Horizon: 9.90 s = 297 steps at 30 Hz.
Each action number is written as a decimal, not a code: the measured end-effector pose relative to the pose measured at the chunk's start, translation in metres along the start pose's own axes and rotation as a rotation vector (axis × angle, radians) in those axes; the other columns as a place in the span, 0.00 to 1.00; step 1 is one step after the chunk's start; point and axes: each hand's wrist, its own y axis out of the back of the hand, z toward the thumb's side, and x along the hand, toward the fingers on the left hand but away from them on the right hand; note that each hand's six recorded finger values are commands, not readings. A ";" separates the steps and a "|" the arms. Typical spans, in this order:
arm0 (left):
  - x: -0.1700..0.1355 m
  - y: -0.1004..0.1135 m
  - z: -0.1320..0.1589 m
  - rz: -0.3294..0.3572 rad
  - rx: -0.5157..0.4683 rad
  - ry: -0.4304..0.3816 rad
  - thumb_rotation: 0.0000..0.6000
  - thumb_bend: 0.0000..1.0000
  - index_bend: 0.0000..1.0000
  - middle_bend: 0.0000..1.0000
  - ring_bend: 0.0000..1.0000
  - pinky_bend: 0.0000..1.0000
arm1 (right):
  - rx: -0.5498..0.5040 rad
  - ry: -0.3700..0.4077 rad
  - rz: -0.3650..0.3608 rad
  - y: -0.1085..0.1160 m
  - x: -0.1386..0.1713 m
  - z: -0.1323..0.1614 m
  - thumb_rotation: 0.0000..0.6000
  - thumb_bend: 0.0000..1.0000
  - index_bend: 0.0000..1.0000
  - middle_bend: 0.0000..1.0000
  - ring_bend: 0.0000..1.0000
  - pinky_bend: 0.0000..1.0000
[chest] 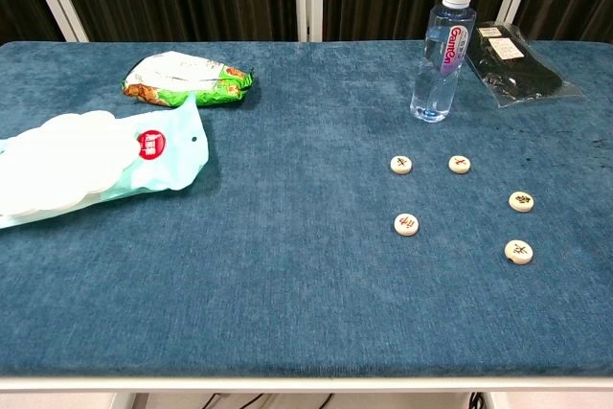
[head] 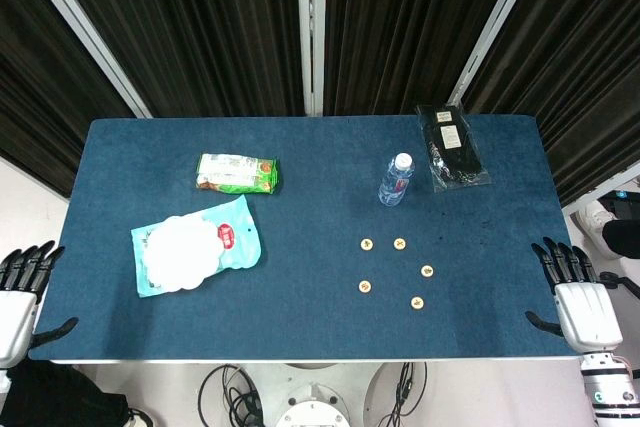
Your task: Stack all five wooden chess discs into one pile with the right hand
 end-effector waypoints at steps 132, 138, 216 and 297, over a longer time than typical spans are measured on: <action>-0.008 0.010 0.005 -0.015 -0.090 -0.054 1.00 0.00 0.07 0.01 0.00 0.00 | 0.241 0.545 0.217 -0.076 -0.070 0.163 1.00 0.30 0.53 0.00 0.00 0.00; -0.008 0.007 0.007 -0.024 -0.081 -0.055 1.00 0.00 0.07 0.01 0.00 0.00 | 0.252 0.533 0.221 -0.081 -0.065 0.152 1.00 0.30 0.54 0.00 0.00 0.00; -0.008 0.009 0.005 -0.020 -0.085 -0.045 1.00 0.00 0.07 0.01 0.00 0.00 | 0.252 0.377 0.202 -0.080 -0.092 0.125 1.00 0.27 0.28 0.00 0.00 0.00; -0.010 0.011 0.006 -0.023 -0.101 -0.058 1.00 0.00 0.07 0.01 0.00 0.00 | 0.282 0.503 0.182 -0.090 -0.054 0.153 1.00 0.30 0.49 0.00 0.00 0.00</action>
